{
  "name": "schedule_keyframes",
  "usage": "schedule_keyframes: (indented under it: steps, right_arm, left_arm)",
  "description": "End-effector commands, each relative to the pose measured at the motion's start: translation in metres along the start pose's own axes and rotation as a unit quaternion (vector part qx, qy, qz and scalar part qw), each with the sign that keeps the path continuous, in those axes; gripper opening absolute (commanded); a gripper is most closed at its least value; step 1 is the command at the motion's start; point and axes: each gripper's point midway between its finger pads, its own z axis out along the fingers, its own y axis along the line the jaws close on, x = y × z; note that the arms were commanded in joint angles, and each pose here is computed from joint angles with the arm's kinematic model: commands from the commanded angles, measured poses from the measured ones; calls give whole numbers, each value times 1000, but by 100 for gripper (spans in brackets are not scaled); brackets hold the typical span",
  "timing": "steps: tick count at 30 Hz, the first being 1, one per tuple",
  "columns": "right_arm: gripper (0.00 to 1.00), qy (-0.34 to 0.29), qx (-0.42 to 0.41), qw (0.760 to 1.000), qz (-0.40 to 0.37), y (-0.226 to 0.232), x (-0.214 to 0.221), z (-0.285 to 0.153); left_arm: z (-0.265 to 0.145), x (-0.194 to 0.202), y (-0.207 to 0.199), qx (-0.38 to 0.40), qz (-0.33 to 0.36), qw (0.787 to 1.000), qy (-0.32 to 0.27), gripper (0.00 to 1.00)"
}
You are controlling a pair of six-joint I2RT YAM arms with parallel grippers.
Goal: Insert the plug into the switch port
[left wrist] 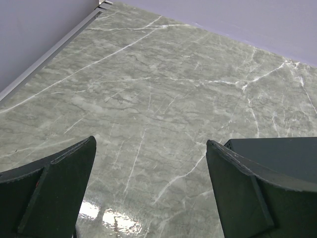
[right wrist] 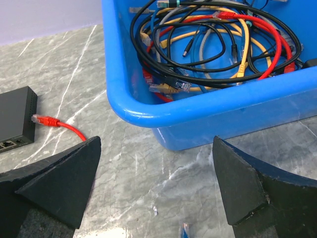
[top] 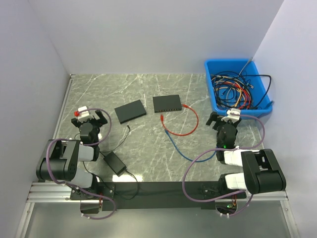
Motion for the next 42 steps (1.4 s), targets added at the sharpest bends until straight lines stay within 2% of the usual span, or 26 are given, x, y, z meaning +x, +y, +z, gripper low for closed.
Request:
schedule_keyframes:
  steps: [1,8,10,12,13,14,15,16,17,18,19,22,24,25,26,28,29,30,31,32,33,35,37,42]
  right_arm:
    - [100,-46,-6,999,17,6,-29,6]
    - [100,-46,-4,999,17,6,-29,6]
    - [100,-64,5,998,18,5,-41,6]
    - [100,-31,10,999,-3,13,-36,4]
    - [100,-49,0,999,-8,22,-62,5]
    - [100,-19,-6,999,-25,26,-54,1]
    - [100,-15,-23,999,-22,37,-60,-3]
    - [100,-37,-67,997,14,59,-90,-9]
    - [100,2,-87,996,21,67,-81,-16]
    - [100,12,-123,991,41,86,-88,-25]
    - [100,12,-188,979,81,117,-112,-39]
    - [100,65,-300,948,87,178,-110,-86]
    - [100,87,-344,930,95,201,-104,-109]
    - [100,112,-375,912,122,212,-91,-122]
    - [100,97,-416,889,166,224,-103,-133]
    - [100,154,-393,876,234,222,-74,-135]
    - [100,135,-419,862,252,229,-83,-139]
    - [100,156,-438,849,251,235,-75,-146]
    - [100,170,-431,851,246,245,-76,-140]
    - [100,210,-430,850,222,256,-59,-149]
    - [99,201,-413,867,193,259,-57,-141]
    - [99,202,-401,880,156,276,-57,-142]
    - [99,199,-405,884,122,297,-59,-146]
    - [96,247,-374,893,48,330,-27,-143]
  left_arm:
    - [5,-19,-8,15,-4,999,-29,99]
    - [5,-18,-8,14,-4,999,-29,100]
    - [5,-19,-8,15,-4,999,-29,100]
    - [5,-19,-8,15,-4,999,-29,99]
    - [5,-19,-8,15,-5,999,-29,99]
    - [5,-18,-8,14,-4,999,-29,99]
    - [5,-18,-8,14,-4,999,-29,100]
    - [5,-19,-8,15,-4,999,-29,100]
    - [5,-18,-8,14,-4,999,-29,99]
    - [5,-19,-8,15,-4,999,-29,100]
    - [5,-19,-8,15,-4,999,-29,100]
    - [5,-18,-8,14,-5,999,-29,100]
    - [5,-19,-8,15,-6,999,-29,99]
    - [5,-18,-8,14,-4,999,-29,99]
    - [5,-19,-8,15,-5,999,-29,99]
    - [5,-17,-8,14,-3,1000,-27,100]
    - [5,-18,-8,14,-5,999,-28,100]
    - [5,-18,-8,14,-4,999,-29,99]
    - [5,-18,-8,14,-4,999,-29,99]
    - [5,-18,-8,14,-4,999,-29,100]
    - [5,-18,-8,14,-4,999,-28,100]
    - [5,-18,-9,15,-4,999,-29,99]
    - [5,-18,-9,15,-4,999,-29,99]
    - [5,-18,-8,14,-3,999,-29,99]
